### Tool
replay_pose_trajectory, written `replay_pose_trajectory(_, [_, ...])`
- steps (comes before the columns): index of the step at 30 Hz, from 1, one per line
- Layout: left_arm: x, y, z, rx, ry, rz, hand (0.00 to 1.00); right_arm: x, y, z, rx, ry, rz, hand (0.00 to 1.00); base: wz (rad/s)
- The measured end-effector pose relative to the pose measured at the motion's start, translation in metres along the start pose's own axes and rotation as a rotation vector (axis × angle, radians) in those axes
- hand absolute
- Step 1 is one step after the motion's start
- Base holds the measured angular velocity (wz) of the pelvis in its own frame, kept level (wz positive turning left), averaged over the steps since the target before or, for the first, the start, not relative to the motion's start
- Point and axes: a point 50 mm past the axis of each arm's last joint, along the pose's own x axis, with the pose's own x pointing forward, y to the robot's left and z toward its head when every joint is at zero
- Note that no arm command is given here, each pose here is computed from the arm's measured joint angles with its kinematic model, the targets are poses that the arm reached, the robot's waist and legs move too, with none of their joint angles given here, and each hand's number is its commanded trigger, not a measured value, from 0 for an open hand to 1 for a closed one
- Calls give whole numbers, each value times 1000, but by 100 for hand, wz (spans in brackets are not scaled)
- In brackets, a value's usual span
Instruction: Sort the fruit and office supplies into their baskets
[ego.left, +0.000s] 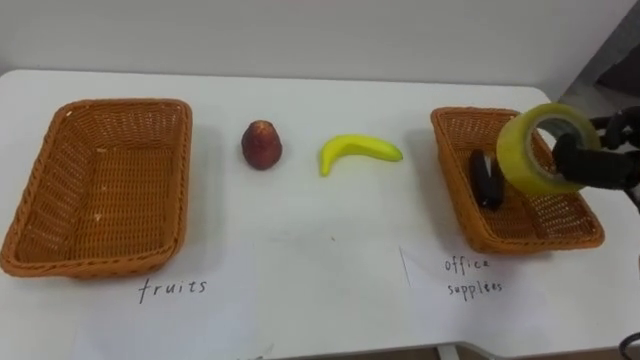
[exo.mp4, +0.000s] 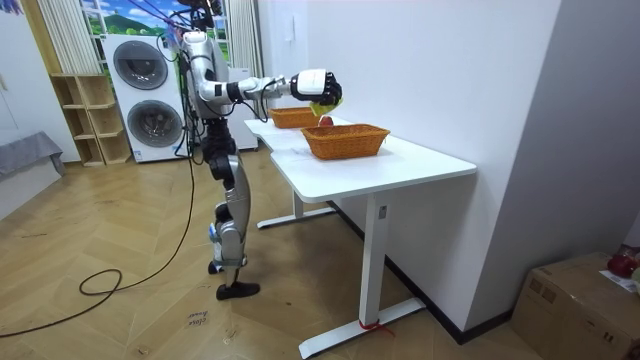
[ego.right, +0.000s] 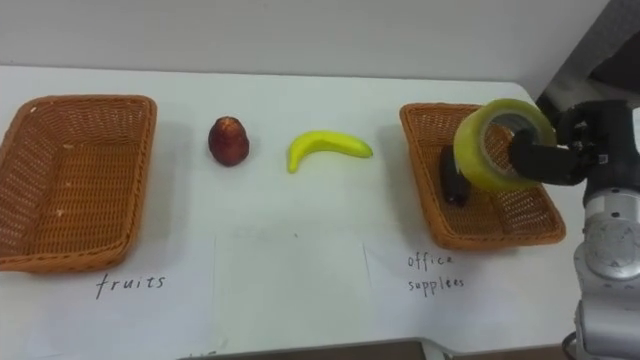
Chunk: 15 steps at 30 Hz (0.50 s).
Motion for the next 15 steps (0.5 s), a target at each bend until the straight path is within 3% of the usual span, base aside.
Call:
replay_pose_trajectory(1, [0, 0, 0, 0, 0, 0, 0, 0, 0, 0, 0, 0, 0, 100, 0])
replay_pose_trajectory(2, [0, 1, 0, 1, -1, 1, 0, 0, 0, 0, 0, 0, 0, 73, 0])
replay_pose_trajectory(3, [0, 1, 0, 2, -2, 2, 0, 0, 0, 0, 0, 0, 0, 19, 0])
replay_pose_trajectory(4, [1, 2, 0, 2, -2, 3, 0, 0, 0, 0, 0, 0, 0, 0, 0])
replay_pose_trajectory(15, [1, 4, -6, 11, 15, 5, 0, 0, 3, -5, -23, 16, 10, 0, 0])
